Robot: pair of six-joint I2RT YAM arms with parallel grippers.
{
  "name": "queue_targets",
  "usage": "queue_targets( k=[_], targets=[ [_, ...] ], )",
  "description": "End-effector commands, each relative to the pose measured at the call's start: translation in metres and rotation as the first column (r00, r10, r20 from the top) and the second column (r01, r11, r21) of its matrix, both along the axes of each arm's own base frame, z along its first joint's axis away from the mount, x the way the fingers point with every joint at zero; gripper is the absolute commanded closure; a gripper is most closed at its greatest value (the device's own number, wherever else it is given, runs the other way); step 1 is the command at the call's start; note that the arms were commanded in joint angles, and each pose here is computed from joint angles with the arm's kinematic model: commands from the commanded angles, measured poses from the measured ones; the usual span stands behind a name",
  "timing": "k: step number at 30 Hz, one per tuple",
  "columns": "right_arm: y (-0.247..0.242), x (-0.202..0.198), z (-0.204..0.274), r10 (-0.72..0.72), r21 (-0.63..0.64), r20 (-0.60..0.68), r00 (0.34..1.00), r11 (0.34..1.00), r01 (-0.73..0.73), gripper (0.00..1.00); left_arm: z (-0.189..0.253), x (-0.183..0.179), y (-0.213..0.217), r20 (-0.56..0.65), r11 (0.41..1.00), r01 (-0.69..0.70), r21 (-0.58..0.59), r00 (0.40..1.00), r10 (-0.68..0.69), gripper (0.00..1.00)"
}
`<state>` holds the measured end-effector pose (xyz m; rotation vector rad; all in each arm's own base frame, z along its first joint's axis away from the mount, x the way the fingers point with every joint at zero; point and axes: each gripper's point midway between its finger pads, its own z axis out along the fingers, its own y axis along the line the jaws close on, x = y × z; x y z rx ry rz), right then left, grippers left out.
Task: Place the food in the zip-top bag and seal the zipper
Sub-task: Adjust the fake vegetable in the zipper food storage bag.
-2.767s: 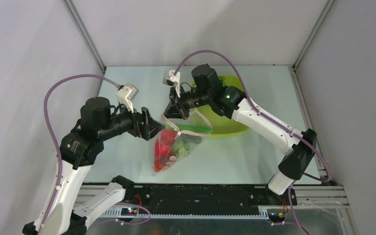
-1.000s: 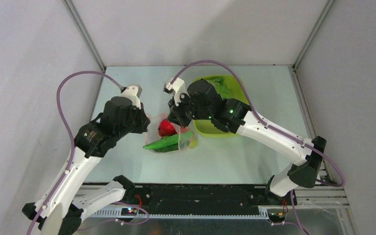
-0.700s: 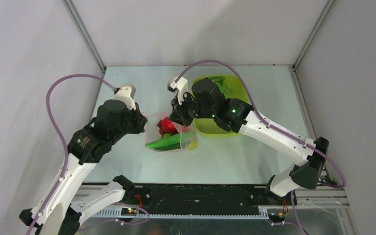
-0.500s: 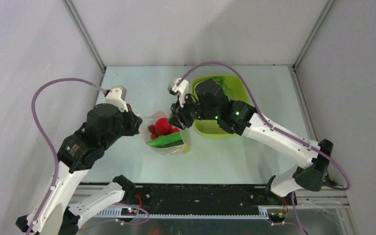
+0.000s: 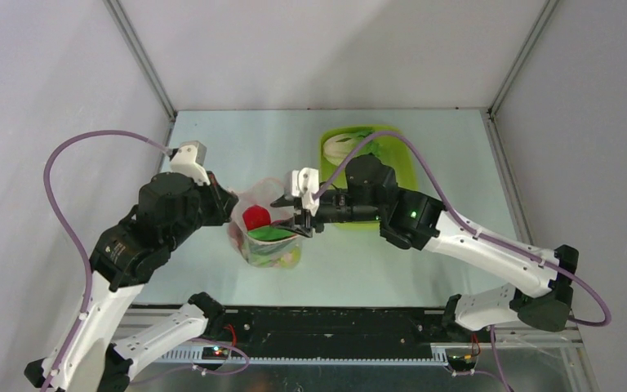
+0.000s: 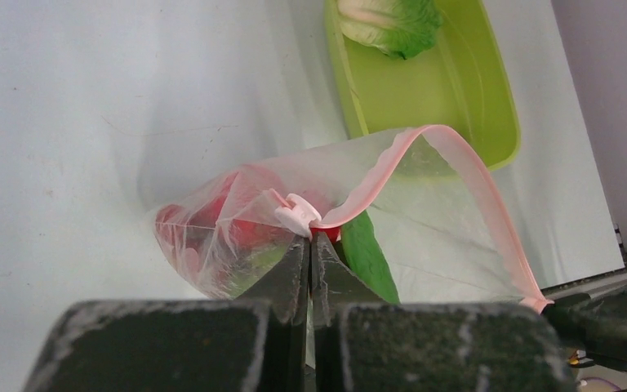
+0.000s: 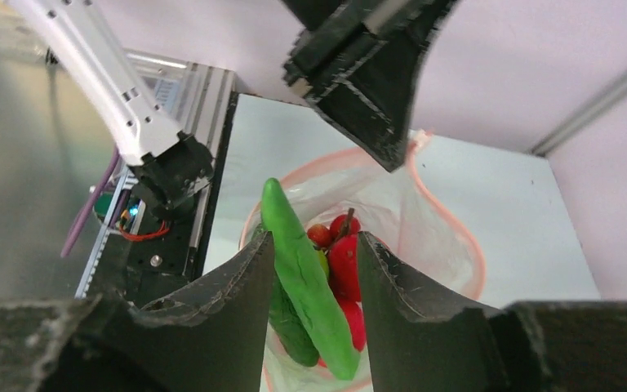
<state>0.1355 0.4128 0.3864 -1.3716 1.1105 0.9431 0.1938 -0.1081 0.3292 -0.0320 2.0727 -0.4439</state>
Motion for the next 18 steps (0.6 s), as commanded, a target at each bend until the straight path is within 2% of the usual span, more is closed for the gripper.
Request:
queue_targets(
  k=[1, 5, 8, 12, 18],
  targets=[
    [0.010, -0.011, 0.007, 0.128, -0.007, 0.147, 0.981, 0.992, -0.128, 0.56, 0.026, 0.000, -0.009, 0.079, 0.997, 0.044, -0.064, 0.996, -0.039, 1.00],
    [0.017, -0.001, -0.007, 0.129, -0.097, 0.168, 0.977, 0.989, -0.114, 0.58, 0.028, -0.002, -0.013, 0.094, 0.995, 0.080, -0.063, 0.993, -0.074, 1.00],
    [0.017, -0.005, -0.028, 0.182, -0.189, 0.137, 0.974, 0.970, -0.155, 0.59, 0.028, -0.002, -0.014, 0.096, 0.995, 0.084, -0.058, 0.992, -0.078, 1.00],
    [0.023, -0.004, -0.041, 0.204, -0.241, 0.108, 0.973, 0.955, -0.173, 0.62, 0.030, -0.002, -0.016, 0.102, 0.993, 0.099, -0.059, 0.990, -0.093, 1.00],
    [0.030, -0.014, -0.061, 0.276, -0.296, 0.054, 0.960, 0.922, -0.248, 0.57, 0.031, -0.002, -0.016, 0.106, 0.993, 0.101, -0.058, 0.990, -0.095, 1.00]
  ],
)
